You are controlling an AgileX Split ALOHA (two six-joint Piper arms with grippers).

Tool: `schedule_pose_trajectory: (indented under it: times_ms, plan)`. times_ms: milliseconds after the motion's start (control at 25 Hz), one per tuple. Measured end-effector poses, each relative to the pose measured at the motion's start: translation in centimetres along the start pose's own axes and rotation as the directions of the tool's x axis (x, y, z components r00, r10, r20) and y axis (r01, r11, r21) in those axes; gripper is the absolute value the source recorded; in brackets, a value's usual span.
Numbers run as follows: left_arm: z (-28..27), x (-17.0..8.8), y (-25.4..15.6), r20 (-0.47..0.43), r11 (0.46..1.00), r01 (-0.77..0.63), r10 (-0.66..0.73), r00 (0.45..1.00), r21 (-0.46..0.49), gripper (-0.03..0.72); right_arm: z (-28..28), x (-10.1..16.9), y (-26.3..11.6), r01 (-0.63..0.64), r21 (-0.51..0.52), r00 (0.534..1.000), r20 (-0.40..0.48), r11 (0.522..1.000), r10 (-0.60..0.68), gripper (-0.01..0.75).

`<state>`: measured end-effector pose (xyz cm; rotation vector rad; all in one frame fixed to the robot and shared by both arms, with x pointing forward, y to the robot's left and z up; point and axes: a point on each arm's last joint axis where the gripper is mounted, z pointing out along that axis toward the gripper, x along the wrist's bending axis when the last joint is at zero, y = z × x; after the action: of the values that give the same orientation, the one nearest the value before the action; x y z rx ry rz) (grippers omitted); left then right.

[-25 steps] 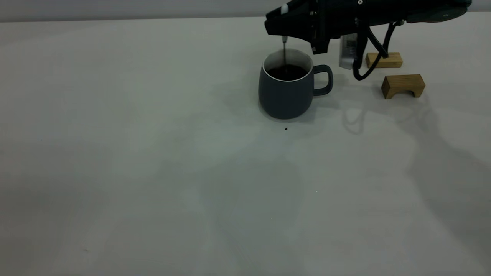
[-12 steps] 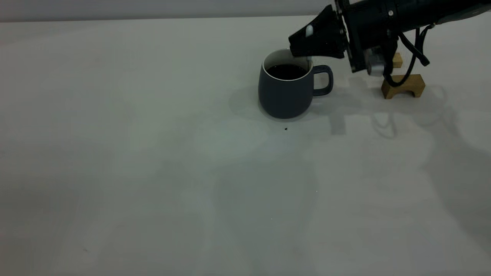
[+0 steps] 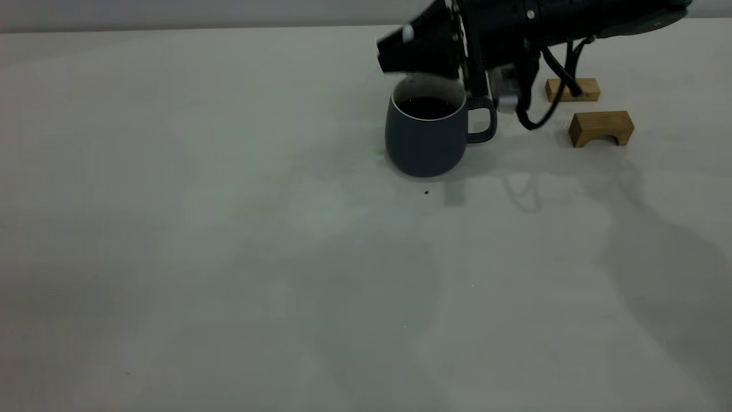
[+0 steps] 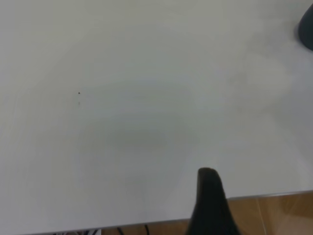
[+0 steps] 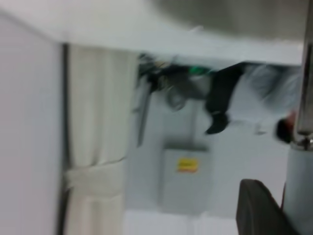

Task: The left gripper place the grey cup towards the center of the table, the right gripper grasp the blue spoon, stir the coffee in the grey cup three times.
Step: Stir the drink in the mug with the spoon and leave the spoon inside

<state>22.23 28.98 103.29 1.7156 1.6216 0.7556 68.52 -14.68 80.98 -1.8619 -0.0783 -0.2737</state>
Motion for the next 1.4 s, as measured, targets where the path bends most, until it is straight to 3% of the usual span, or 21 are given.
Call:
schedule_pose_trajectory:
  times_ms: [240, 440, 840, 1200, 1320, 1400]
  plan:
    - [0.0, 0.0, 0.0, 0.000, 1.000, 0.000, 0.000, 1.000, 0.000, 0.585, -0.7, 1.4, 1.2, -0.046, -0.102, 0.990, -0.139, 0.994, 0.032, 0.120]
    - [0.0, 0.0, 0.0, 0.000, 1.000, 0.000, 0.000, 1.000, 0.000, 0.585, -2.0, 1.7, 2.0, -0.054, -0.141, 0.987, -0.154, 0.989, 0.032, 0.120]
    - [0.0, 0.0, 0.0, 0.000, 1.000, 0.000, 0.000, 1.000, 0.000, 0.585, -4.2, 0.3, 2.6, 0.047, -0.121, 0.998, 0.056, 0.992, -0.040, 0.120]
    - [0.0, 0.0, 0.0, 0.000, 1.000, 0.000, 0.000, 1.000, 0.000, 0.585, -4.2, 0.0, 2.5, 0.072, -0.112, 0.992, 0.110, 0.991, -0.059, 0.124]
    - [0.0, 0.0, 0.0, 0.000, 1.000, 0.000, 0.000, 1.000, 0.000, 0.585, -4.2, -0.1, 2.5, 0.076, -0.118, 0.991, 0.119, 0.990, -0.062, 0.157]
    - [0.0, 0.0, 0.0, 0.000, 1.000, 0.000, 0.000, 1.000, 0.000, 0.585, -4.3, -0.3, 2.7, 0.089, -0.133, 0.987, 0.142, 0.987, -0.070, 0.233]
